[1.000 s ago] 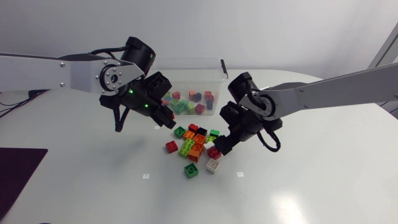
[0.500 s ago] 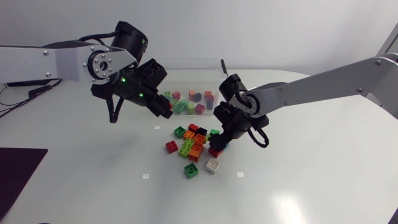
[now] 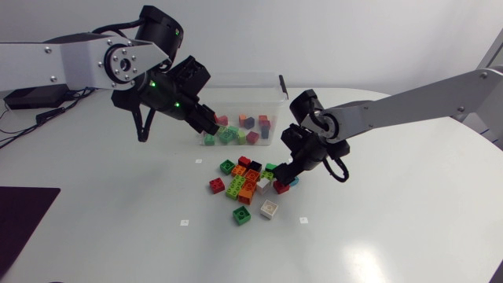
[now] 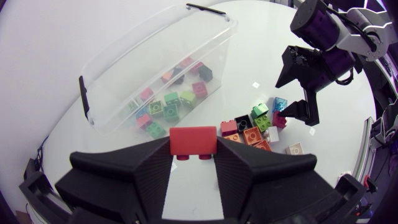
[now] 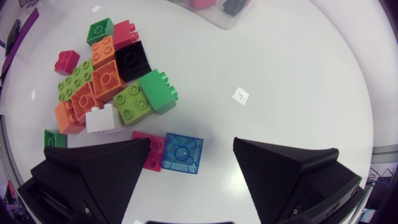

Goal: Place the duplo bricks in the container

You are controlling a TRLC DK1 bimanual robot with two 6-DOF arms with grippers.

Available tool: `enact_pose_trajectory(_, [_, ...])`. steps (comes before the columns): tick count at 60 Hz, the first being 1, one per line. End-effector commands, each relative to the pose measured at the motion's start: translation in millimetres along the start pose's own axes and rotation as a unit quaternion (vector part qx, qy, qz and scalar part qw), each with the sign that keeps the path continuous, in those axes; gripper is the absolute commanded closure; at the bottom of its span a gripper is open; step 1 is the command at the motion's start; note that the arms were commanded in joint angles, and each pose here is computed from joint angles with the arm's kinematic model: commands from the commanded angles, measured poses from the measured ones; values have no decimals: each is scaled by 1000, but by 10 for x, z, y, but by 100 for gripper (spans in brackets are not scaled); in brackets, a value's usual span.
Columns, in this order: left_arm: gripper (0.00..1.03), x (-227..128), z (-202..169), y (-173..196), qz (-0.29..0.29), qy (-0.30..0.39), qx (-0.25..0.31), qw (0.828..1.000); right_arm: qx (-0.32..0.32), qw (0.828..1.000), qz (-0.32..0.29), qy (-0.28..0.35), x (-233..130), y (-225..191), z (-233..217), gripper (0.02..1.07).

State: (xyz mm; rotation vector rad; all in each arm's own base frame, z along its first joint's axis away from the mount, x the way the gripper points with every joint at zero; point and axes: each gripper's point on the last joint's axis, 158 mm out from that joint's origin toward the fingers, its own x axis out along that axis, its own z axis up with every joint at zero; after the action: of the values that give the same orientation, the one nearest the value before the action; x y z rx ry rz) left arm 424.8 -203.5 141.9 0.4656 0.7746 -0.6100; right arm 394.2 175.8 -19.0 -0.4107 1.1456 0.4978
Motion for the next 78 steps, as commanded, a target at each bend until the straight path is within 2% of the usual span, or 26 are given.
enact_pose_trajectory(1, [70, -98, 163, 59, 8, -18, 9, 1000, -4, 1000, -4, -7, -78, -68, 26, 10])
enact_pose_trajectory(18, [70, -178, 403, 188, 19, -38, 7, 999, 6, 1000, -4, -18, -193, -139, 22, 10])
enact_pose_trajectory(50, [70, -181, 511, 247, 24, -46, 5, 999, 21, 1000, -9, 6, -17, -315, -191, 12])
enact_pose_trajectory(58, [70, -84, 596, 416, 34, -50, -7, 998, 22, 1000, -9, 7, -20, -310, -207, 12])
enact_pose_trajectory(70, [70, 161, 668, 915, 58, -53, -63, 995, 17, 1000, -5, 7, -11, -206, -184, 12])
enact_pose_trajectory(78, [70, 277, 647, 1038, 59, -51, -81, 994, 17, 1000, -5, 9, 32, -169, -149, 12])
